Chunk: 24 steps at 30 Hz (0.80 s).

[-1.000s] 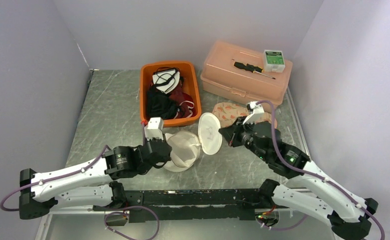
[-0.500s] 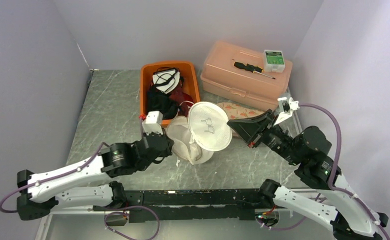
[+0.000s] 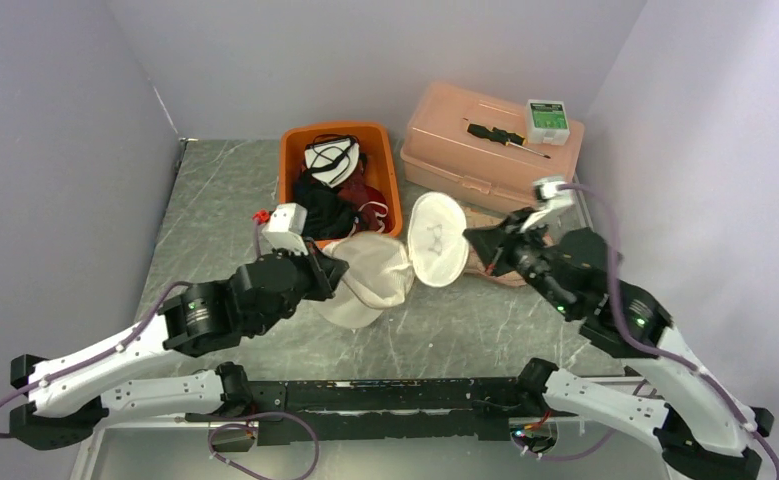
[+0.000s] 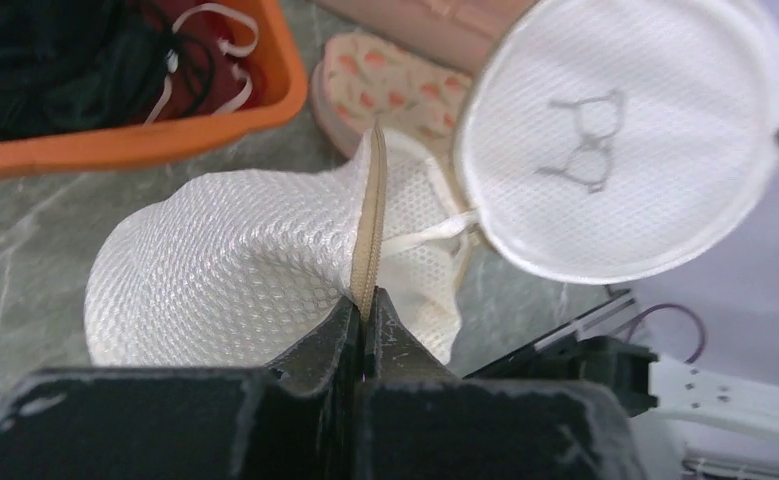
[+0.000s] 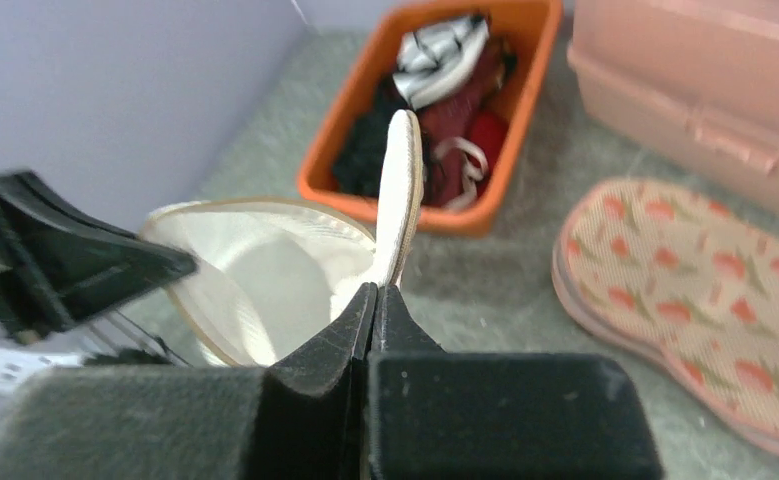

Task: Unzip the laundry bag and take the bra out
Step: Close the laundry bag at the center of the board.

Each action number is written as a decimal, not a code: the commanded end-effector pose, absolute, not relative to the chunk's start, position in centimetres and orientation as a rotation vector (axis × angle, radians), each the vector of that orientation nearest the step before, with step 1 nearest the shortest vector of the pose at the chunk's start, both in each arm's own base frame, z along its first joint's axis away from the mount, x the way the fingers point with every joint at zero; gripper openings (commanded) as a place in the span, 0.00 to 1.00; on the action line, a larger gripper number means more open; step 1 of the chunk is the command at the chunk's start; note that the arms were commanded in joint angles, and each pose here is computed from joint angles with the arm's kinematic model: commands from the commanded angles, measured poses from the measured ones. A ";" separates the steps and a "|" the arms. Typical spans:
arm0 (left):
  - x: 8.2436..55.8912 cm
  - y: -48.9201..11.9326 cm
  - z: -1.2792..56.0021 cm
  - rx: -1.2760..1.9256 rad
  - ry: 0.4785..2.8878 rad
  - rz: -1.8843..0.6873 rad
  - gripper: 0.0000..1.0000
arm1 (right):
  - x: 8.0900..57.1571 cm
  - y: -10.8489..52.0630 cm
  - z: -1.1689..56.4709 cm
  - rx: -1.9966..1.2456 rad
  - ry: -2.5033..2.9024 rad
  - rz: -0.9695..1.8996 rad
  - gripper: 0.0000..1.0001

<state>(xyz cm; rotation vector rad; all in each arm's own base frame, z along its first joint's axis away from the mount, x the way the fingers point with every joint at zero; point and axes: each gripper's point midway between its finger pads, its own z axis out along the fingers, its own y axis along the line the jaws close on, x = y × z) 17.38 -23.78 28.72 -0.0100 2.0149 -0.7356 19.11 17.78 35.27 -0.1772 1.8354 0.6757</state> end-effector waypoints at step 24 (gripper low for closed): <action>14.4 -27.0 13.3 0.060 2.459 -0.640 0.03 | 21.1 17.1 28.3 -0.169 2.013 0.431 0.00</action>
